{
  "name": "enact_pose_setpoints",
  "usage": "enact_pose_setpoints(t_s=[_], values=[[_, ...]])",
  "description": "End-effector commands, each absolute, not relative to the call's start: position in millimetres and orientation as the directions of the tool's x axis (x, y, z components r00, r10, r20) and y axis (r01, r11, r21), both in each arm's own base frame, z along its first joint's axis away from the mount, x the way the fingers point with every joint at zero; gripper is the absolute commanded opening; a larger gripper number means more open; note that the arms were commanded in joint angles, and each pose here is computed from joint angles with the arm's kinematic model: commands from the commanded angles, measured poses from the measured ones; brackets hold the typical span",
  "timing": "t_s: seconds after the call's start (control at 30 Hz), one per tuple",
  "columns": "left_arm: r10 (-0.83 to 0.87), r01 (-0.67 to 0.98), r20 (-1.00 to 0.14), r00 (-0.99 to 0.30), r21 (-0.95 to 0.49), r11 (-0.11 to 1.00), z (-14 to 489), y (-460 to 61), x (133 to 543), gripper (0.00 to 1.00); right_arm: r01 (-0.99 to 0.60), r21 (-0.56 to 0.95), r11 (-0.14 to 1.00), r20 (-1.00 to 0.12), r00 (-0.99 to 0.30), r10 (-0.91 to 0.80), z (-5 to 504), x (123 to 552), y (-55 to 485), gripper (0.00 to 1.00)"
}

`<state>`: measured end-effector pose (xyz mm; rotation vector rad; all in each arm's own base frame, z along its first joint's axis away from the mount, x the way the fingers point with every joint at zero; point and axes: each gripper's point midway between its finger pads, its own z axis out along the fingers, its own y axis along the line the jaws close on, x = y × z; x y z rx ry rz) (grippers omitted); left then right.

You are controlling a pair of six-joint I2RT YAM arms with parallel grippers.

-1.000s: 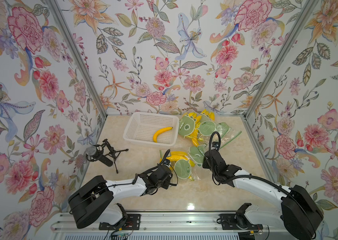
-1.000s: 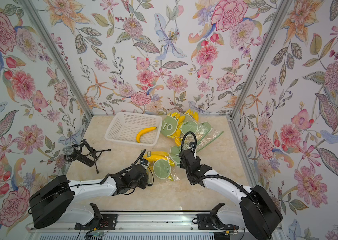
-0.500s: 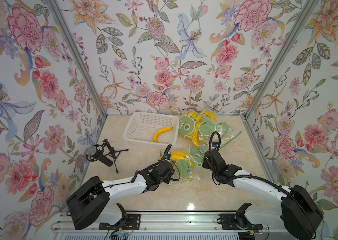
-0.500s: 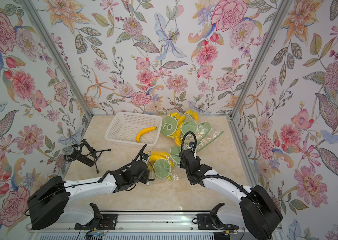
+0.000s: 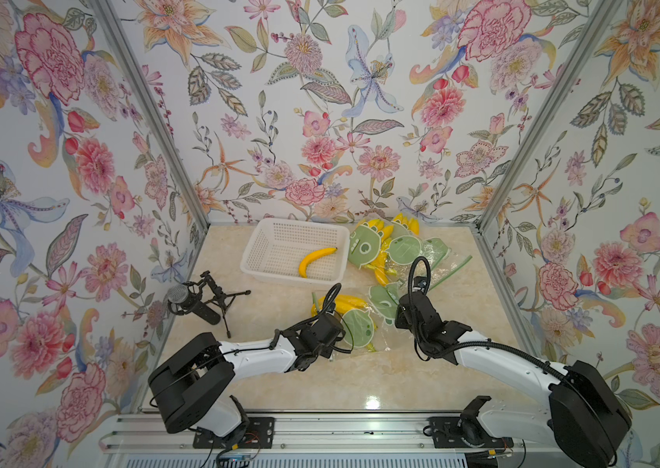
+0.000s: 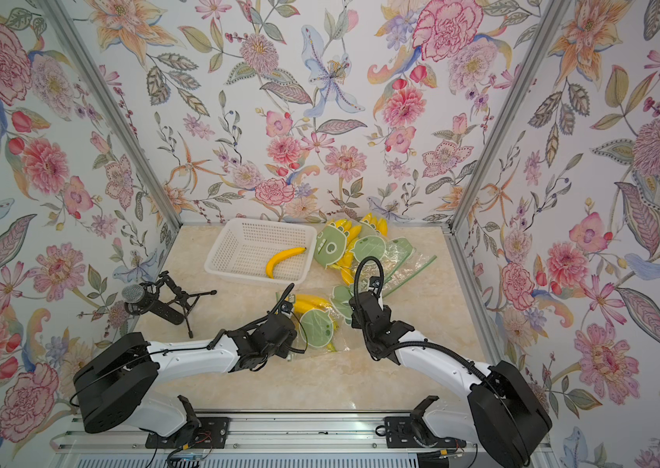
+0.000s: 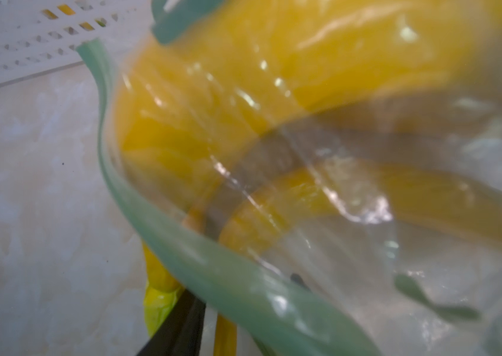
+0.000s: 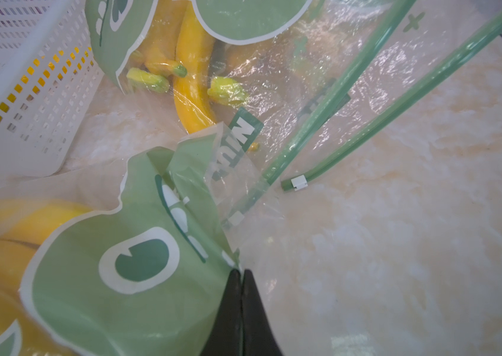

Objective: Open the zip-top bag and take out the banana
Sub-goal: Pick up the banana from the zipper food storage bag.

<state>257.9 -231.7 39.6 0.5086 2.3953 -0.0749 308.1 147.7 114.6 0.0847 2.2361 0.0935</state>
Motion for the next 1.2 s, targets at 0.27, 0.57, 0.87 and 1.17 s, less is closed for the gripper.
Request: enact_pose_setpoints(t_s=[0.27,0.57,0.87,1.17], values=[[0.367,0.369,-0.577,-0.730,0.119,0.922,9,-232,266,0.30,0.049,0.116,0.992,-0.783,-0.610,0.122,118,307,143,0.00],[0.320,0.329,-0.618,-0.718,0.103,0.939,36,-219,257,0.09,0.079,0.101,0.992,-0.800,-0.586,0.129,124,310,132,0.00],[0.265,0.278,-0.612,-0.745,0.077,0.958,49,-193,229,0.07,0.142,0.088,0.986,-0.809,-0.567,0.154,131,321,111,0.00],[0.236,0.216,-0.612,-0.755,0.108,0.971,74,-157,212,0.07,0.163,0.078,0.984,-0.807,-0.570,0.158,130,323,105,0.00]])
